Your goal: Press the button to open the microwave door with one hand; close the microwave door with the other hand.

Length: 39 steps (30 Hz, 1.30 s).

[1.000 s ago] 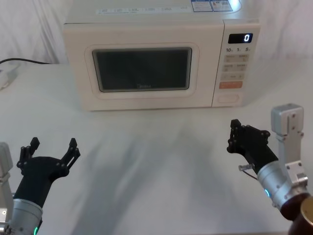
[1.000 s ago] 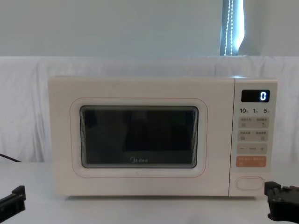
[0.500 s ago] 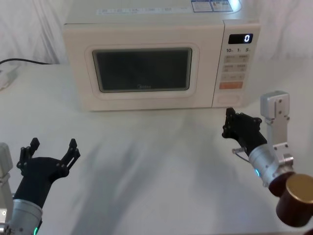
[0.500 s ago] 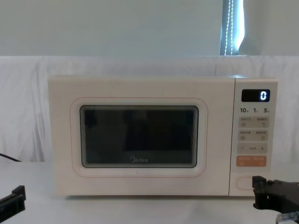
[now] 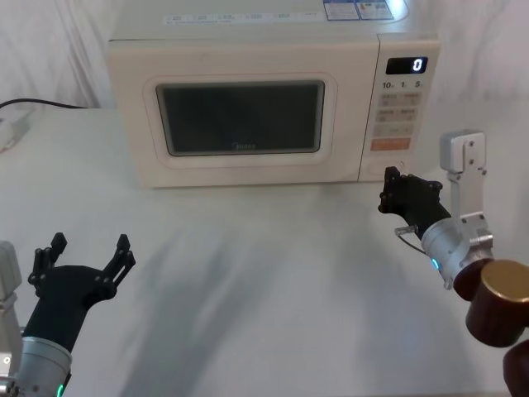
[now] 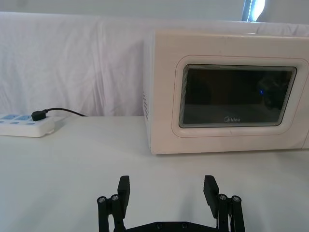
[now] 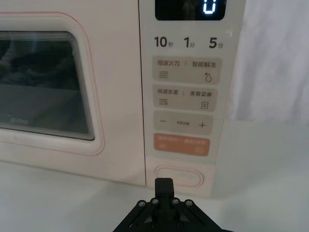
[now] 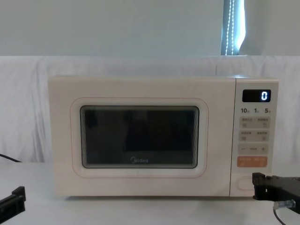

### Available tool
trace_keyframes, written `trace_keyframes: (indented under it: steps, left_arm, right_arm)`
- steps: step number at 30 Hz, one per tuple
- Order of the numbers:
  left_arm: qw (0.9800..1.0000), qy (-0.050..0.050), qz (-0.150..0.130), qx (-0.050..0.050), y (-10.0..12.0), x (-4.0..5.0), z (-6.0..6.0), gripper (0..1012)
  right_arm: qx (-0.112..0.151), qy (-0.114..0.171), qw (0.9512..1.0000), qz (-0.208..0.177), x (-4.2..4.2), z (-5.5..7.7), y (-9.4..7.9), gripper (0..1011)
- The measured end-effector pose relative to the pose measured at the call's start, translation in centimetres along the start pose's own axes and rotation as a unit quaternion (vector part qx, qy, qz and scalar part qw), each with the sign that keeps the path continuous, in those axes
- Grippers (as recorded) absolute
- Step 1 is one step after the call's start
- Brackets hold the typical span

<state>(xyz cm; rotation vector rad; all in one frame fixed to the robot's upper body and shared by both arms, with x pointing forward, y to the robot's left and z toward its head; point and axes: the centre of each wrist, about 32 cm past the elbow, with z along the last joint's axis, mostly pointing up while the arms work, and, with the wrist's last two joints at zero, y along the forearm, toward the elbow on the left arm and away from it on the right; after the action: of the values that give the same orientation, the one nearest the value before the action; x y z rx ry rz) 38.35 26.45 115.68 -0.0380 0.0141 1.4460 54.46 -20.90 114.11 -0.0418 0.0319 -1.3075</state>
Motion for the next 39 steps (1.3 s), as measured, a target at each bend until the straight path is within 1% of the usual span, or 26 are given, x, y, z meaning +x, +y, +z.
trace_keyframes:
  steps: [6,13,23,39]
  left_arm:
    - [1.0000,0.000,0.000,0.000,0.0,0.00,0.0,1001]
    - [1.0000,0.000,0.000,0.000,0.0,0.00,0.0,1001]
    - [1.0000,0.000,0.000,0.000,0.0,0.00,0.0,1001]
    - [1.0000,0.000,0.000,0.000,0.0,0.00,0.0,1001]
  right_arm:
    - [-0.012,0.000,0.9999,0.005,0.46,0.1,1.3,0]
    - [-0.022,0.002,0.9997,0.007,0.85,-0.1,2.5,0]
    - [-0.025,0.011,0.9996,0.000,1.17,-1.0,3.4,0]
    - [-0.020,0.012,0.9996,-0.013,1.44,-1.0,4.2,0]
